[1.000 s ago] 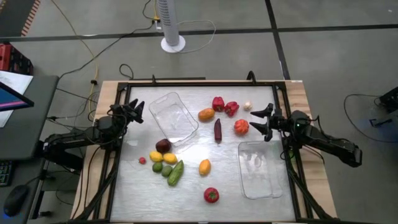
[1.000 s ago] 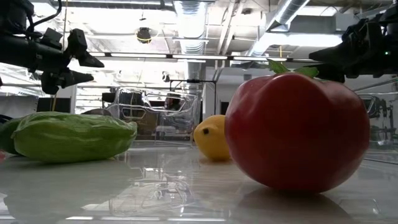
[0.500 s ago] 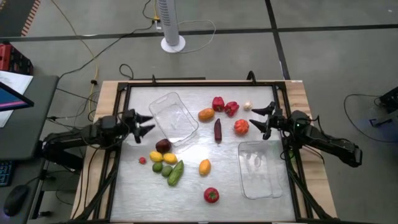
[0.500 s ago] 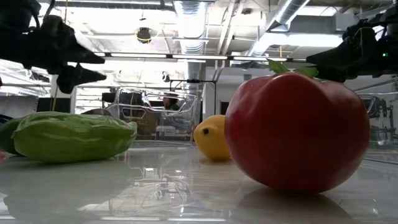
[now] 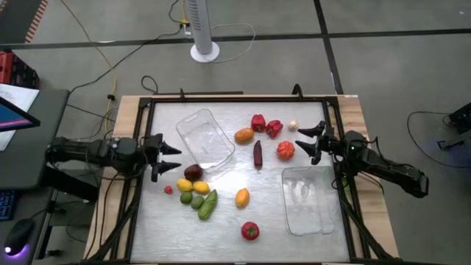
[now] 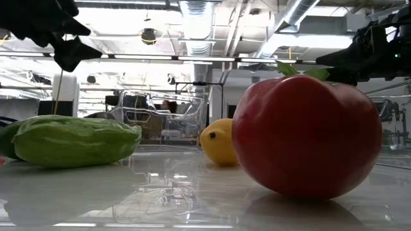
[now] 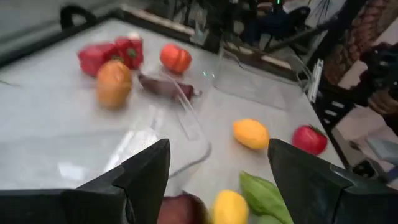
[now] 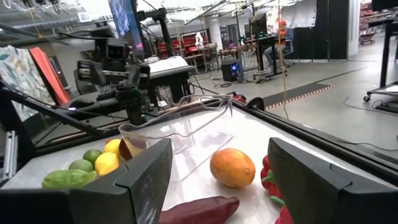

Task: Sort produce into baskets
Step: Put the top left yellow lemon into the top transparent bin

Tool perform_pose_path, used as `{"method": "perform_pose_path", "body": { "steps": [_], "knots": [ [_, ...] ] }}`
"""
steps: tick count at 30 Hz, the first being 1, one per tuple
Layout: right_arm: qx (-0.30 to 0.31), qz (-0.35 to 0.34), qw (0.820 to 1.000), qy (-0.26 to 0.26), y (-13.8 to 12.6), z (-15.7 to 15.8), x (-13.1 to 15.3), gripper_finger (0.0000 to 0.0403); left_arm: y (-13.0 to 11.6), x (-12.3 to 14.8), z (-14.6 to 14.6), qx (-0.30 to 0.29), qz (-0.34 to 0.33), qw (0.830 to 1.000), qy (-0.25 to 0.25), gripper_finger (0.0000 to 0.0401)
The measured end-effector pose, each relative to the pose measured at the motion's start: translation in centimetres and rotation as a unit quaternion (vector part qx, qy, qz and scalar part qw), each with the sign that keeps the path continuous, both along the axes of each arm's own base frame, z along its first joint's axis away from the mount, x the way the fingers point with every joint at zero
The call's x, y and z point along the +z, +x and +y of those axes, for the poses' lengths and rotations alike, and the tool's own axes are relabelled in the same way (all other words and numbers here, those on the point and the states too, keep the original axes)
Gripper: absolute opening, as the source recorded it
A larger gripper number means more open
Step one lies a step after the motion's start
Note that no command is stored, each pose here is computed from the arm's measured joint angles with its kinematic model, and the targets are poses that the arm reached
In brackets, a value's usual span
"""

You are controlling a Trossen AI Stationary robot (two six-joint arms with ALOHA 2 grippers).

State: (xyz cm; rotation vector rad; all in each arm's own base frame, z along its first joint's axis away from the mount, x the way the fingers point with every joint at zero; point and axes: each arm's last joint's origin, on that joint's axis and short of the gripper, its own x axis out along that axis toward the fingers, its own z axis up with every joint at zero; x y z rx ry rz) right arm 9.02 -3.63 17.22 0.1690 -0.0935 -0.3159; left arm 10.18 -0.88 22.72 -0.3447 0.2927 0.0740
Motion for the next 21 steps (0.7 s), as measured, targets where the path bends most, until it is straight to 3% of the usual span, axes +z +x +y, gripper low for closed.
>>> {"method": "perform_pose_path", "body": {
  "steps": [8, 15, 21],
  "knots": [
    [-0.003, -0.006, 1.0, 0.012, -0.1, 0.0, 0.3, 0.0291, 2.6, 3.0, -2.5, -0.052, 0.079, 0.995, -0.036, 0.0258],
    [0.02, -0.005, 1.0, 0.016, 0.1, 0.4, 0.3, 0.0291, 4.0, 5.4, -5.9, -0.036, 0.193, 0.98, 0.025, 0.0258],
    [0.06, 0.003, 0.997, 0.043, 0.4, 1.1, 0.1, 0.0291, 4.7, 4.5, -7.5, -0.021, 0.262, 0.965, 0.024, 0.0258]
  ]
}}
